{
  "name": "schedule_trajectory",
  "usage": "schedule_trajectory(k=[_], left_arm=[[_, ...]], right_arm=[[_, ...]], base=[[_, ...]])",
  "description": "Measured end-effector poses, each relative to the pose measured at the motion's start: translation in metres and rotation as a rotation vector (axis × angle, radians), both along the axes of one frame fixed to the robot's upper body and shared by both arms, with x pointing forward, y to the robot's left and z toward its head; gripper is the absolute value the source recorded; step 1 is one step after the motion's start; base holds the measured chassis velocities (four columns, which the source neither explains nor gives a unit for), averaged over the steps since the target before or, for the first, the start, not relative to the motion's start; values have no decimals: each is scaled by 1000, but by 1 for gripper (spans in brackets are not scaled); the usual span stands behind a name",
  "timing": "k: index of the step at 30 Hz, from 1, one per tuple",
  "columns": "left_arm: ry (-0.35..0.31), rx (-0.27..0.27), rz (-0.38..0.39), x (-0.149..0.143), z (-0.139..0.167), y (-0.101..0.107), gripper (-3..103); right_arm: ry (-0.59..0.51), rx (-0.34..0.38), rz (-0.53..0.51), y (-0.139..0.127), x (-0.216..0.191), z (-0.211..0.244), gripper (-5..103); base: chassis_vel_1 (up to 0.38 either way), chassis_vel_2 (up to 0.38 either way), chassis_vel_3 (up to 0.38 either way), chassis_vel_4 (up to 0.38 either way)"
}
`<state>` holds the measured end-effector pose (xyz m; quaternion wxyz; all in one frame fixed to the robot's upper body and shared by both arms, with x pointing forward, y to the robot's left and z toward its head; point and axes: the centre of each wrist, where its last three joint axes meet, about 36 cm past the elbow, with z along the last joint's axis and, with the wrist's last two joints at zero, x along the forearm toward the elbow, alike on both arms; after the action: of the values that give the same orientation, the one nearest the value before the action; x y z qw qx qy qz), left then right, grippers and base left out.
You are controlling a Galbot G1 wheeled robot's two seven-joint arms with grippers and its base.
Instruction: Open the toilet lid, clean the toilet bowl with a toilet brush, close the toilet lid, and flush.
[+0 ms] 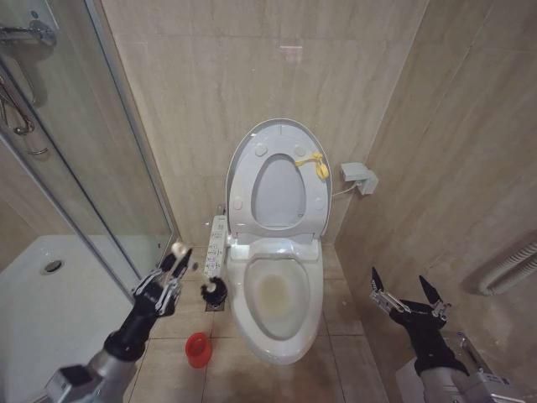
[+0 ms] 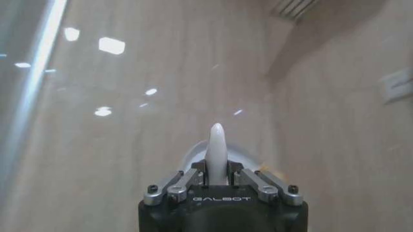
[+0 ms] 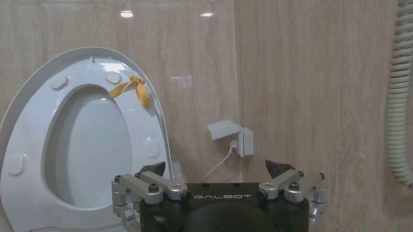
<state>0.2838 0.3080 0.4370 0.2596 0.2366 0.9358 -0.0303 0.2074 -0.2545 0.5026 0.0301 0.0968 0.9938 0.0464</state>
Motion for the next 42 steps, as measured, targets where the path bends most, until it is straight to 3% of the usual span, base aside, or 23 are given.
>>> schedule_trajectory(k=[2,9,14,17,22,31,42], left_arm=[[28,16,72,-10,-9,7,21],[76,31,150,-21,-37,14,21],[110,36,159,-7,-81,19,21],[152,33,189,-2,-125,37,21],[197,23,218,6,-162,52,21],[217,28,237,26,-211,70,21],[293,22,189,46,-266,77,21]], right_arm=[[0,0,0,0,0,0,100],[0,0,0,0,0,0,100],[0,0,0,0,0,0,100],[0,0,0,0,0,0,100],[0,0,0,0,0,0,100],[0,0,0,0,0,0,100],[0,0,0,0,0,0,100]], base=[[0,0,0,0],[0,0,0,0],[0,0,0,0],[0,0,0,0],[0,0,0,0],[0,0,0,0],[0,0,0,0]])
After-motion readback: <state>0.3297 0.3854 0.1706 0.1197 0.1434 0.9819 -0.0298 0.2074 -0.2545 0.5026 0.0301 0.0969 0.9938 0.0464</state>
